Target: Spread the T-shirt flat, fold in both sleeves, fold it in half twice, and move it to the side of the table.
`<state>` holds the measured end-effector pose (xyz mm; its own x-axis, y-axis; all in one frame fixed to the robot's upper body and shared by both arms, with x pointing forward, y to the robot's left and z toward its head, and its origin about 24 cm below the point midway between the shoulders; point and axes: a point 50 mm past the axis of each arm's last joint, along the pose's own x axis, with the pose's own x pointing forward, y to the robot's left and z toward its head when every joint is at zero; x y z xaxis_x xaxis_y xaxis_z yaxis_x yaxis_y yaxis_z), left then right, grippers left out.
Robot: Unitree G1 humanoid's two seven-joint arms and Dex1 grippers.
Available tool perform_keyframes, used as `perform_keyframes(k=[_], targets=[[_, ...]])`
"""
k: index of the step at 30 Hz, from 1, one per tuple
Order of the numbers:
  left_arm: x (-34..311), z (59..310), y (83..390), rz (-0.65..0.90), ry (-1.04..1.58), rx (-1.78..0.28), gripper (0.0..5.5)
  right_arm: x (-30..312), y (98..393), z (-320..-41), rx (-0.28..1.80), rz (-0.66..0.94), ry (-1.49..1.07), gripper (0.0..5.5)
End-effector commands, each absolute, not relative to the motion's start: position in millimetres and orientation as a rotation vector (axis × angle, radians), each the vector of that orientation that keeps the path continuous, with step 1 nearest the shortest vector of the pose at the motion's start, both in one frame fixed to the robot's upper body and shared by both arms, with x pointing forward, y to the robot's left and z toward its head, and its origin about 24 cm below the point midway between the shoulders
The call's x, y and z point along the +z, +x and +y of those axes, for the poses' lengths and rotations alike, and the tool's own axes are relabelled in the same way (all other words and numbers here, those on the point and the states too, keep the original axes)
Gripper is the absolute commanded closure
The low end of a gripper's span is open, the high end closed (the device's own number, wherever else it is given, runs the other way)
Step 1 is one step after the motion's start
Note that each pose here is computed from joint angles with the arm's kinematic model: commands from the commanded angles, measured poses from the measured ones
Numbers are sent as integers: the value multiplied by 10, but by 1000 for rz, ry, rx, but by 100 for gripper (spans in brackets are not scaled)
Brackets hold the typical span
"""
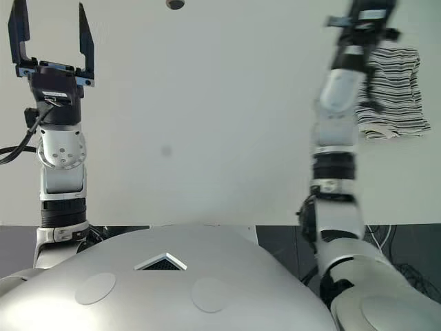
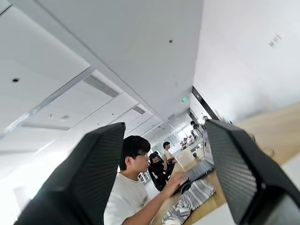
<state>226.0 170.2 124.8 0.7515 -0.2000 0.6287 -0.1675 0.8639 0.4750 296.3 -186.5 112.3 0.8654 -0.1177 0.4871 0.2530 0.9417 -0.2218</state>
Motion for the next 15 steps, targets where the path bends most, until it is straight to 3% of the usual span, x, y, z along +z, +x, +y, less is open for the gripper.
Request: perform_keyframes(k=[1, 7, 15], targets=[[1261, 1582, 2418, -726, 403, 122, 235, 1230, 2656, -1114, 71, -597, -84, 403], [1287, 1424, 2441, -757, 356, 156, 235, 1210, 2598, -915, 161, -623, -66, 403], [1256, 1426, 2438, -776, 369, 94, 235, 1192, 2614, -958, 132, -635, -77, 403]])
